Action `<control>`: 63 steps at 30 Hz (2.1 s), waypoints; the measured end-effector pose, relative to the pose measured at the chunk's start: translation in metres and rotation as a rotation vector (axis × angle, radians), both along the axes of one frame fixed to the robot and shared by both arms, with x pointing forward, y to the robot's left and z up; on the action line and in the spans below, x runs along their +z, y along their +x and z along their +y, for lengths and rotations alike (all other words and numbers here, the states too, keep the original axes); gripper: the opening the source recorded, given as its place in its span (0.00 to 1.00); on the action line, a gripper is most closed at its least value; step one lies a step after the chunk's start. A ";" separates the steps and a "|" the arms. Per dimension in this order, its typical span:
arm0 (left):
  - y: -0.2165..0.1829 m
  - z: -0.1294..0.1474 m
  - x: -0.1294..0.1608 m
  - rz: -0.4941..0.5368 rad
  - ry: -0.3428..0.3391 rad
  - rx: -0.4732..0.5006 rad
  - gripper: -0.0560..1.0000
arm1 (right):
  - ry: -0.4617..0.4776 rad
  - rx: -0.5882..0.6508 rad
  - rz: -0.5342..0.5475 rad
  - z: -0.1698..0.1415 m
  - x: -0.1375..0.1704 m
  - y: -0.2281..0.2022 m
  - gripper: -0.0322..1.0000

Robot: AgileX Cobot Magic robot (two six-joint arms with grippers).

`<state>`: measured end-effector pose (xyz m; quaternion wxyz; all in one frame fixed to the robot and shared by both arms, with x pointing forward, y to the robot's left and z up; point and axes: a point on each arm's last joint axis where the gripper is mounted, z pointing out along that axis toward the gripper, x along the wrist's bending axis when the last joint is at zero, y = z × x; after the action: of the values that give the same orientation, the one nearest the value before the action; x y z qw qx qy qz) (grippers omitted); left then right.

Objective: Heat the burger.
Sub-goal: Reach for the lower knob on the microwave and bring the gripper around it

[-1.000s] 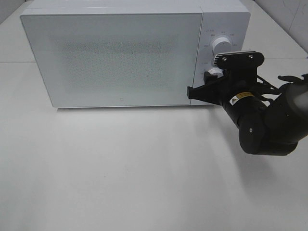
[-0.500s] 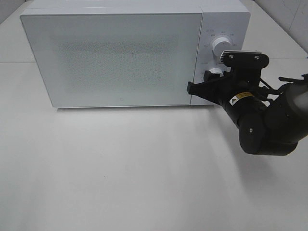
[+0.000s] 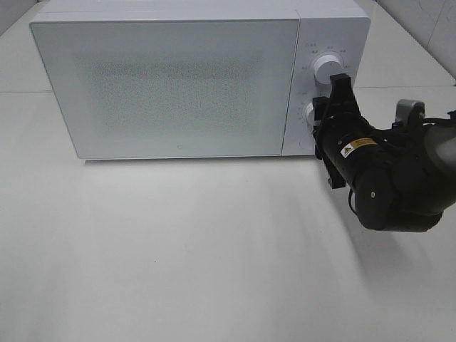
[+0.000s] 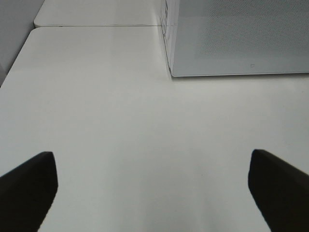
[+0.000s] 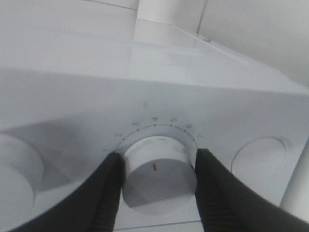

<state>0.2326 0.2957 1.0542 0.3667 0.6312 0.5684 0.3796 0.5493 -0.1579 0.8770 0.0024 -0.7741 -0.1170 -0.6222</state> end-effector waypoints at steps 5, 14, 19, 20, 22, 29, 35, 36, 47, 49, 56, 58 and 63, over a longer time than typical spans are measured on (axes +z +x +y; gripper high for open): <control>0.000 0.000 0.000 0.000 0.000 0.000 1.00 | 0.431 -0.103 0.071 0.000 0.000 0.000 0.44; 0.000 0.000 0.000 0.000 0.000 0.000 1.00 | 0.491 -0.118 0.085 0.000 -0.001 0.000 0.44; 0.000 0.000 0.000 0.000 0.000 0.000 1.00 | 0.492 -0.118 0.087 0.000 -0.001 0.000 0.44; 0.000 0.000 0.000 0.000 0.000 0.000 1.00 | 0.492 -0.118 0.087 0.000 -0.001 0.000 0.44; 0.000 0.000 0.000 0.000 0.000 0.000 1.00 | 0.478 -0.116 0.088 0.000 -0.001 -0.001 0.44; 0.000 0.000 0.000 0.000 0.000 0.000 1.00 | 0.422 -0.102 0.084 0.000 -0.001 -0.001 0.44; 0.000 0.000 0.000 0.000 0.000 0.000 1.00 | 0.420 -0.102 0.083 0.000 -0.001 -0.001 0.44; 0.000 0.000 0.000 0.000 0.000 0.000 1.00 | 0.419 -0.102 0.083 0.000 -0.001 -0.001 0.44; 0.000 0.000 0.000 0.000 0.000 0.000 1.00 | 0.419 -0.103 0.082 0.000 -0.001 -0.001 0.44; 0.000 0.000 0.000 0.000 0.000 0.000 1.00 | 0.419 -0.102 0.081 0.000 -0.001 -0.001 0.44; 0.000 0.000 0.000 0.000 0.000 0.000 1.00 | 0.419 -0.101 0.074 0.000 -0.001 0.000 0.46; 0.000 0.000 0.000 0.000 0.000 0.000 1.00 | 0.419 -0.100 0.073 0.000 -0.001 0.000 0.47; 0.000 0.000 0.000 0.000 0.000 0.000 1.00 | 0.408 -0.062 0.073 0.003 0.000 -0.001 0.51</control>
<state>0.2326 0.2957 1.0542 0.3667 0.6312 0.5684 0.3796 0.5482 -0.1545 0.8769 0.1442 -0.7828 0.0358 -0.6042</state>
